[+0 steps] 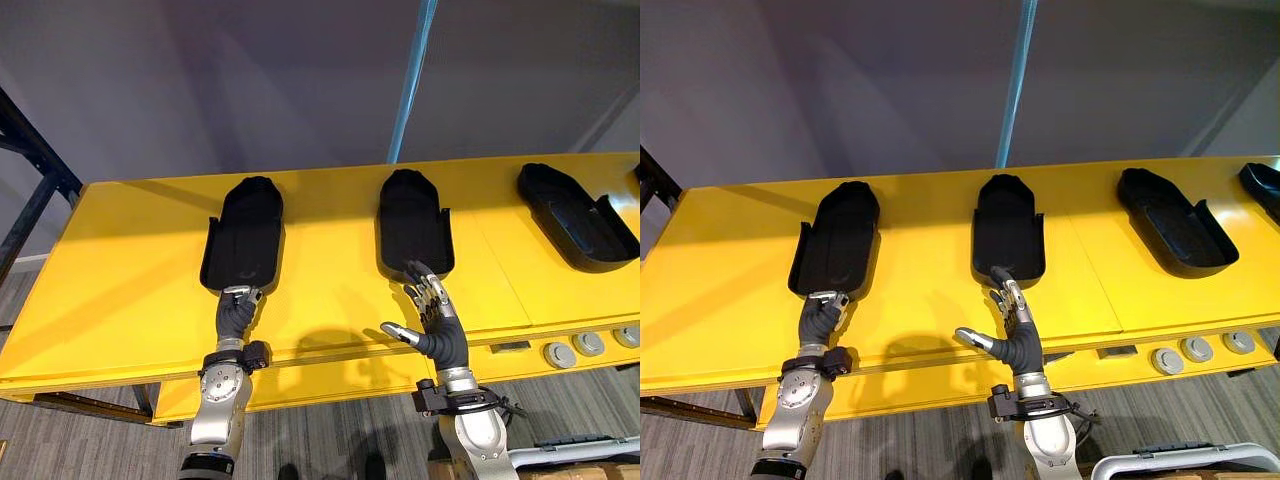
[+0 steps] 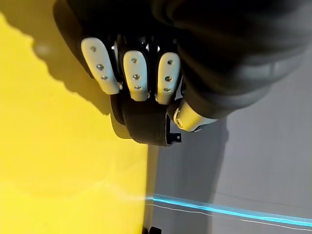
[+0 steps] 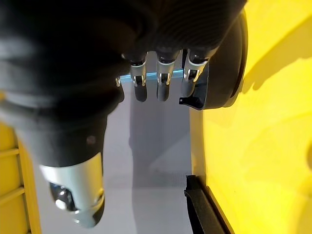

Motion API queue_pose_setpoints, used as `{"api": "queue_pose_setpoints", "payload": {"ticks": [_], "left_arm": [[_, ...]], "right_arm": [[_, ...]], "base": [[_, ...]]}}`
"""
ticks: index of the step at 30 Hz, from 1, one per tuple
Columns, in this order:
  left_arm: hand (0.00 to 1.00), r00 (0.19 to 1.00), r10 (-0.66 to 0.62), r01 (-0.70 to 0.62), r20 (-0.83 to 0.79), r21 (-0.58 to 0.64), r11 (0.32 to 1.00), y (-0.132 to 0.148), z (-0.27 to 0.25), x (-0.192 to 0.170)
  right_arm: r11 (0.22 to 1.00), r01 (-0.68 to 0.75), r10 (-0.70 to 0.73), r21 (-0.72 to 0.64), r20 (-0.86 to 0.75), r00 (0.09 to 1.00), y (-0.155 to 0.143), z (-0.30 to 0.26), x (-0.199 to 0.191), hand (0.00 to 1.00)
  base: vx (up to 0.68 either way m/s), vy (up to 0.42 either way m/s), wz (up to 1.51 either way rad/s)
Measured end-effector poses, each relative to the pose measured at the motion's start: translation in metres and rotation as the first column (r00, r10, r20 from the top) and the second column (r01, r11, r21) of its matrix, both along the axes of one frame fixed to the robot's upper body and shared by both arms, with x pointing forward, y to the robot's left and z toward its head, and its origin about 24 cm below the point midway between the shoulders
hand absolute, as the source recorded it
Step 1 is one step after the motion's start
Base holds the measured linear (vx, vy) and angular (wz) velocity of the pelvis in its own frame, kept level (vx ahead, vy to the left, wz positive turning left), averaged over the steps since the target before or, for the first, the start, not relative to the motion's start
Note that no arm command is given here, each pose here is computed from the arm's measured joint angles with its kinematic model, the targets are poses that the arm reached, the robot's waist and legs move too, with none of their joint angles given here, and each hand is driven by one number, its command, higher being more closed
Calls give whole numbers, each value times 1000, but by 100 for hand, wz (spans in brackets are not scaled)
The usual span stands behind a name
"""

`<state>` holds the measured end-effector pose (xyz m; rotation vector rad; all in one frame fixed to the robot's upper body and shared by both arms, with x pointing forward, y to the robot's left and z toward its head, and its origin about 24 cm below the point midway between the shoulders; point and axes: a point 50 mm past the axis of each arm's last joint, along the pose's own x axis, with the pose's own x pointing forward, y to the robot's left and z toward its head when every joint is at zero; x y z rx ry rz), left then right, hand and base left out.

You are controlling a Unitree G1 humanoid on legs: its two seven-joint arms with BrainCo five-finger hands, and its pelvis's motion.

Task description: Walk over and take plastic housings, then place them on the shelf

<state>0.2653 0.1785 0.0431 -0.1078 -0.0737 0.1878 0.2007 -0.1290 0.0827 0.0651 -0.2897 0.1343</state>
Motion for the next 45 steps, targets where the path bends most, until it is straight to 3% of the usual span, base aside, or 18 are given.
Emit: {"api": "queue_pose_setpoints", "payload": {"ticks": [5,9,18,19,27,33,40,45], "left_arm": [[100,999,31,-30,-12,41,999,11,6,28],[100,998,56,-55,-6,33,998,12,9,29],[100,998,-15,22,68,-105,994,-13,13,-52],[0,996,-21,31,87,-115,993,-14,17,-59],[0,966,-74,110,249,-134,985,-21,48,-72],[0,929,-105,160,355,-131,978,-42,65,-67],[0,899,-42,110,436,-132,985,-44,79,-61],[0,870,-51,123,489,-116,986,-53,91,-43]], "right_arm": [[999,-34,34,-3,-1,999,5,0,-1,0],[999,-43,43,-8,-3,999,6,-1,-1,0],[1000,-13,13,-18,0,1000,0,0,0,0],[1000,-6,6,-19,0,1000,-2,0,0,0],[1000,8,-8,-20,14,1000,-4,3,2,0],[999,41,-41,8,43,998,-4,8,5,0],[972,236,-234,9,168,957,-38,31,16,0],[938,345,-335,-30,175,926,-50,34,-17,0]], "base": [[1,1,-1],[0,0,0],[13,10,7],[-10,14,19],[-15,26,14],[21,29,-23],[-82,141,-162],[-195,341,-161]]}}
